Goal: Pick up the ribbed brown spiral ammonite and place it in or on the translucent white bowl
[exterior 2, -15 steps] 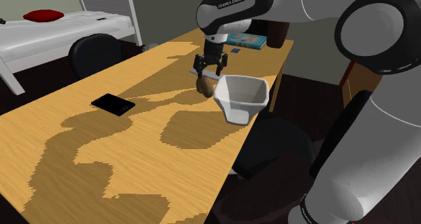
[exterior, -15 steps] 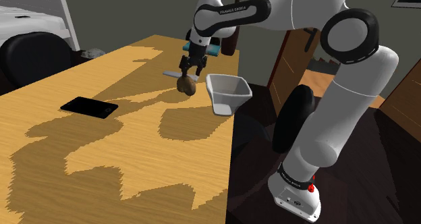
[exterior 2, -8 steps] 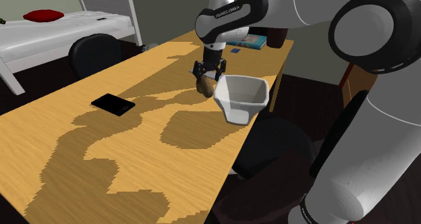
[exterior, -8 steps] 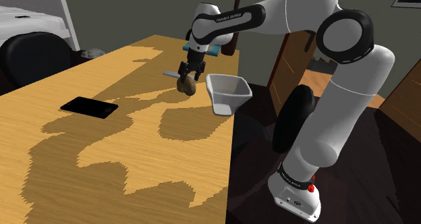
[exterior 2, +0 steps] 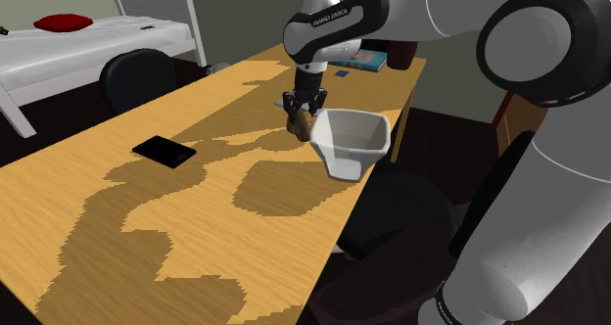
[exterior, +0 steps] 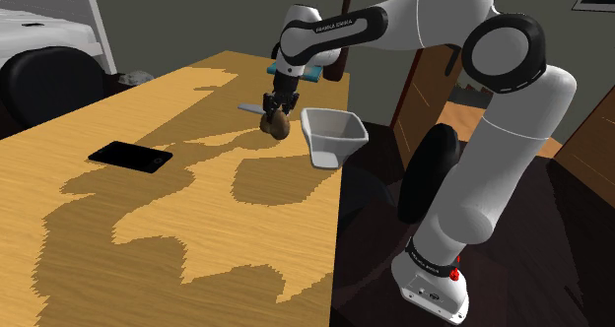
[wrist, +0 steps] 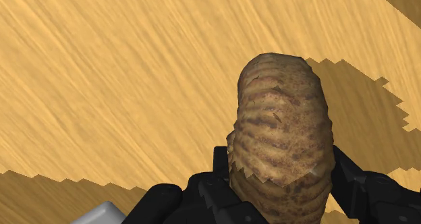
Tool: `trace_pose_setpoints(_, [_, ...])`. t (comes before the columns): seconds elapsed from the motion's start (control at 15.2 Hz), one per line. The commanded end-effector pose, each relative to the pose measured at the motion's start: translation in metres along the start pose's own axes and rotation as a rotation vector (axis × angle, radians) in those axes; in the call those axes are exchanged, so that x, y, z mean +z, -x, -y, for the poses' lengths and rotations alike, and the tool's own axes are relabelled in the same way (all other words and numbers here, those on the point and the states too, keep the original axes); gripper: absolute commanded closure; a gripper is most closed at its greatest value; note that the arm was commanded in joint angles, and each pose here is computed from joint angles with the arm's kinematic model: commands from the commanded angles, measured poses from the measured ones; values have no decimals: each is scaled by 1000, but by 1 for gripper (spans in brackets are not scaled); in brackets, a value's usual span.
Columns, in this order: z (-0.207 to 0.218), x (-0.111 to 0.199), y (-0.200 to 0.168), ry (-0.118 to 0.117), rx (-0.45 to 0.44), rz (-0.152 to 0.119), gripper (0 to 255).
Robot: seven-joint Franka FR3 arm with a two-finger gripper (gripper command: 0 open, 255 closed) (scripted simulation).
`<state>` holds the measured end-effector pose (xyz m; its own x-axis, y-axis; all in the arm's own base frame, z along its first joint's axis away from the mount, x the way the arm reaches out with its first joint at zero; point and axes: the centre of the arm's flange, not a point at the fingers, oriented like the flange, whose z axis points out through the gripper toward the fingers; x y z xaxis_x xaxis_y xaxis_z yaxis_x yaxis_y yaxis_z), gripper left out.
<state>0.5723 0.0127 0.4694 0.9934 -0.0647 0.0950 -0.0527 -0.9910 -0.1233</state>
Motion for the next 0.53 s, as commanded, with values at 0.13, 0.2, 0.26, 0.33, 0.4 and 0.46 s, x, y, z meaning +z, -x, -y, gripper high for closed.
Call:
trace_pose_setpoints(0.13, [0, 0, 0, 0, 0, 0, 255])
trace_pose_setpoints(0.2, [0, 0, 0, 0, 0, 0, 255])
trace_pose_setpoints(0.26, [0, 0, 0, 0, 0, 0, 255])
trace_pose_setpoints(0.33, [0, 0, 0, 0, 0, 0, 255])
trace_pose_setpoints(0.4, [0, 0, 0, 0, 0, 0, 255])
trace_pose_setpoints(0.46, [0, -5, 0, 0, 0, 0, 255])
